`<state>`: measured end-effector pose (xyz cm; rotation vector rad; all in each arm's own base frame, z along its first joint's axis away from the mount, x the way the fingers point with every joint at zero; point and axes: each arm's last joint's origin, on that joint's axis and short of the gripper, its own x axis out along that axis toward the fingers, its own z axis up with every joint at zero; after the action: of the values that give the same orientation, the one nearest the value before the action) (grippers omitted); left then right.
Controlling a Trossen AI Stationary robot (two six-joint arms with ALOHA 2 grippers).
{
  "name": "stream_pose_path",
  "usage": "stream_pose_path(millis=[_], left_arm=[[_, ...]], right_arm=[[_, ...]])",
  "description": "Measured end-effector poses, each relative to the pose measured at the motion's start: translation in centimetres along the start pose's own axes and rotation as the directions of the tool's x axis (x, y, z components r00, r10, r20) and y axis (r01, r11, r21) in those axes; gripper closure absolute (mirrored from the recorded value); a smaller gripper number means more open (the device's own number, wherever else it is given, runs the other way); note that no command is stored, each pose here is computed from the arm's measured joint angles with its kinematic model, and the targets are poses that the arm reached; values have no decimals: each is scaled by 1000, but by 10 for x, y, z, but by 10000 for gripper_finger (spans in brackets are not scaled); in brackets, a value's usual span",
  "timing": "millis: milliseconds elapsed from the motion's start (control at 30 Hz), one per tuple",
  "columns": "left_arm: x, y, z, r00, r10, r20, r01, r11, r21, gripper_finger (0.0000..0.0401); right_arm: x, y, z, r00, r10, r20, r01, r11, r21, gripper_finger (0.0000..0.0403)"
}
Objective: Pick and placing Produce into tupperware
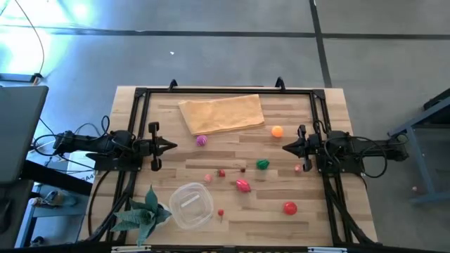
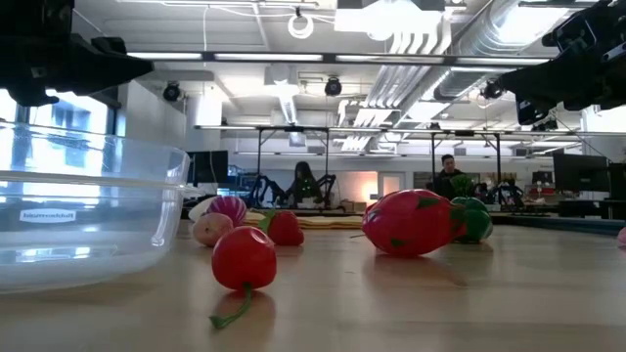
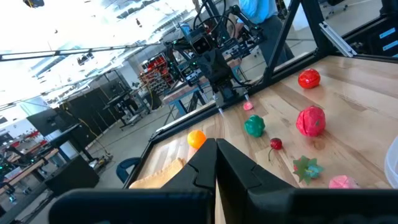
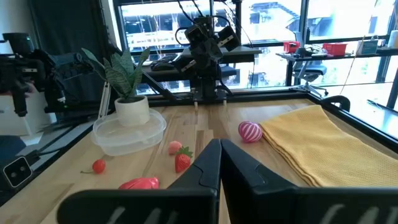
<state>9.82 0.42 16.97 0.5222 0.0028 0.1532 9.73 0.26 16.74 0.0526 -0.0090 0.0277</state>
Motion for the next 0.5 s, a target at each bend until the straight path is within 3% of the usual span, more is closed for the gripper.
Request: stream_pose_path(millis=[200, 267, 400, 500], left_arm=[[0, 0, 0, 1000, 2, 1, -2, 1000, 1, 400], [0, 0, 1, 1000, 4, 7, -4, 1000, -19, 400], [-1, 6, 12, 990, 52, 132, -16, 966, -260, 400], [-5, 16, 27, 947, 148, 285, -11, 902, -432, 400]], right_arm=[[0, 0, 0, 1000, -1, 3, 1, 1000, 2, 402], [0, 0, 3, 999, -21, 34, 19, 998, 55, 402], [-4, -1, 26, 960, -70, 273, -20, 949, 316, 402], [-12, -3, 46, 859, -172, 482, -89, 877, 472, 402]])
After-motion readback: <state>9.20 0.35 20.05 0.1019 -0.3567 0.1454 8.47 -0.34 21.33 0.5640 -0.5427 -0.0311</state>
